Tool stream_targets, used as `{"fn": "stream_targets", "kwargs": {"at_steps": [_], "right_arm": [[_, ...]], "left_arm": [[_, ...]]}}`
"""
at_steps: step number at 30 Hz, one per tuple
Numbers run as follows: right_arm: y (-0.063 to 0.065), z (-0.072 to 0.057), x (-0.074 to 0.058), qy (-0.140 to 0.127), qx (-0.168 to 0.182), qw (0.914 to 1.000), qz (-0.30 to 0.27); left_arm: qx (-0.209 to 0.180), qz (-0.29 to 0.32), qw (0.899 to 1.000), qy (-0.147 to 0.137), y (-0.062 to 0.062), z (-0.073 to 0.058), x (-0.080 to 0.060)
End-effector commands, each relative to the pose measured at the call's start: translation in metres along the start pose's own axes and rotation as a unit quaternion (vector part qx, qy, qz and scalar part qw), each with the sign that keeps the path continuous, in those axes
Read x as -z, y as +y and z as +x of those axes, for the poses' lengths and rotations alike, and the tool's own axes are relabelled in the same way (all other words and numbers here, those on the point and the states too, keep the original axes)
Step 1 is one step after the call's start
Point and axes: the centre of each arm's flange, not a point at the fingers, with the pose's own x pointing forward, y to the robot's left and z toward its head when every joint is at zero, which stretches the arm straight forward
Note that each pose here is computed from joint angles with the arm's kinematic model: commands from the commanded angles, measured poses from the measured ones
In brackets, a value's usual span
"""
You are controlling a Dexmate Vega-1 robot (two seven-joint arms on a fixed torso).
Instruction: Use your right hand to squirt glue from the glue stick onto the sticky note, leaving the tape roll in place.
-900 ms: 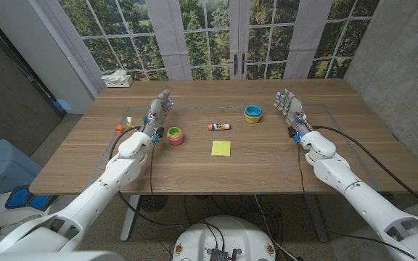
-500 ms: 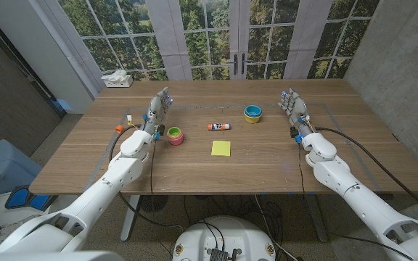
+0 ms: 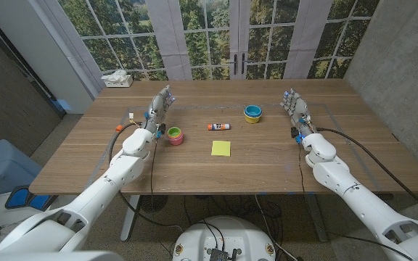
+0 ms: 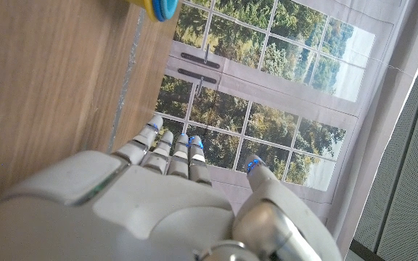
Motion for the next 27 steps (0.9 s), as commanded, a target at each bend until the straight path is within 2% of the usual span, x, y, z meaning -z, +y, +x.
{"fn": "stream_targets", "kwargs": {"at_steps": [1, 16, 27], "right_arm": [[0.007, -0.010, -0.003, -0.014, 0.012, 0.9996, -0.020], [0.026, -0.024, -0.022, -0.032, 0.021, 0.9935, -0.107], [0.030, -0.027, -0.032, -0.038, 0.025, 0.9889, -0.142]], "left_arm": [[0.002, 0.061, 0.998, -0.001, -0.002, 0.004, -0.008], [-0.004, 0.055, 0.998, -0.015, 0.001, -0.004, -0.009], [-0.009, 0.055, 0.998, -0.019, 0.002, -0.008, -0.009]]}}
